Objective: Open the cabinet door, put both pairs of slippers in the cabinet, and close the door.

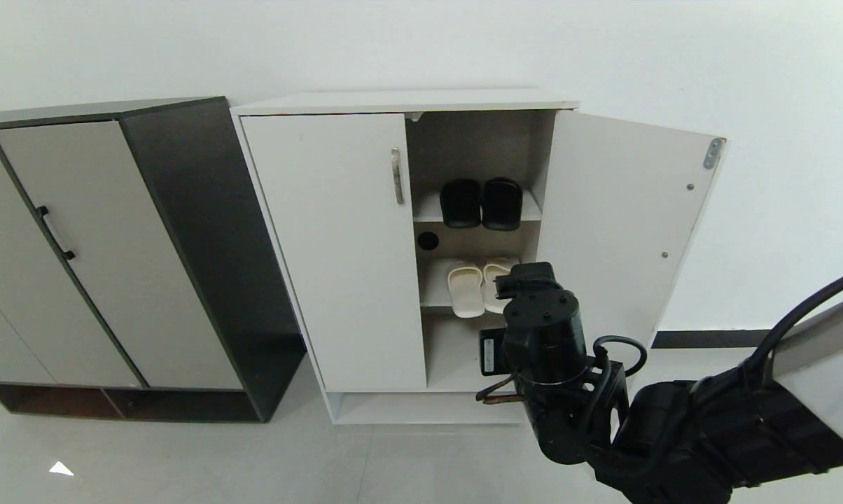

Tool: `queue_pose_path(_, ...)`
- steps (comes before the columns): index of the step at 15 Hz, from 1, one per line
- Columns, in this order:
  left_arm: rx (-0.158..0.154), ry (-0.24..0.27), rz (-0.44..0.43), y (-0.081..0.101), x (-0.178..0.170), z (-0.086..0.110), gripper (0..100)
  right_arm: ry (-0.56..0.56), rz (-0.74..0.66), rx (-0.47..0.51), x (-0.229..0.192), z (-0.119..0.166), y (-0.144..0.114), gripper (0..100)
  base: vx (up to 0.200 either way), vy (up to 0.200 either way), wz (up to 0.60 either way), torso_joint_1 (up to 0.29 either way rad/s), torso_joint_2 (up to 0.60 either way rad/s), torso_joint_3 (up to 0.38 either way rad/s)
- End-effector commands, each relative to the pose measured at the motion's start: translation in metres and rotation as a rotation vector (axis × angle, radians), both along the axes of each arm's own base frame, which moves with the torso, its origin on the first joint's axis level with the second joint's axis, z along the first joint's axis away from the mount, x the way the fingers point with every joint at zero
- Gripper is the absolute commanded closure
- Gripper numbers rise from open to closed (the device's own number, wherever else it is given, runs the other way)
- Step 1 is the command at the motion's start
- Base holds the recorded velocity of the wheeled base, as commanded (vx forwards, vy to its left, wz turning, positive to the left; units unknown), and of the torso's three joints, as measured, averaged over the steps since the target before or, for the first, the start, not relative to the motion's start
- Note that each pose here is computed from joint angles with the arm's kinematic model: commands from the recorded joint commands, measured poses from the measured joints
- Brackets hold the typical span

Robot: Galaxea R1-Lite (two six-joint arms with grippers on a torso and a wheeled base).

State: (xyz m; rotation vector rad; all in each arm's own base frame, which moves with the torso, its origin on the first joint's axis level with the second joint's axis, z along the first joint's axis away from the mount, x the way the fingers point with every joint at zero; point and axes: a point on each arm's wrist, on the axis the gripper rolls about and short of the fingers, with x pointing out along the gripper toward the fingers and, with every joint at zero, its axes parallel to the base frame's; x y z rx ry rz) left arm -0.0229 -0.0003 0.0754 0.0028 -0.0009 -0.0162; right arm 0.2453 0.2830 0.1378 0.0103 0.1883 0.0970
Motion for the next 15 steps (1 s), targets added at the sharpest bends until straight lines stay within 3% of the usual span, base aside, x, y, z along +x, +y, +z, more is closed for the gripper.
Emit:
queue_pose_path(1,0.000,0.001,-0.001,0.000,0.000,0.000,100,-0.005,-0.005,0.008,0.003,0.001,-0.003,100,0.000,0.000,0.00,0.000,0.00,0.000)
queue_pose_path(7,0.000,0.001,-0.001,0.000,0.000,0.000,100,0.034,0.030,-0.025,0.005,-0.018,-0.001,100,0.000,0.000,0.00,0.000,0.00,0.000)
queue_pose_path(15,0.000,0.001,-0.001,0.000,0.000,0.000,100,0.036,0.032,-0.026,0.004,-0.018,-0.001,100,0.000,0.000,0.00,0.000,0.00,0.000)
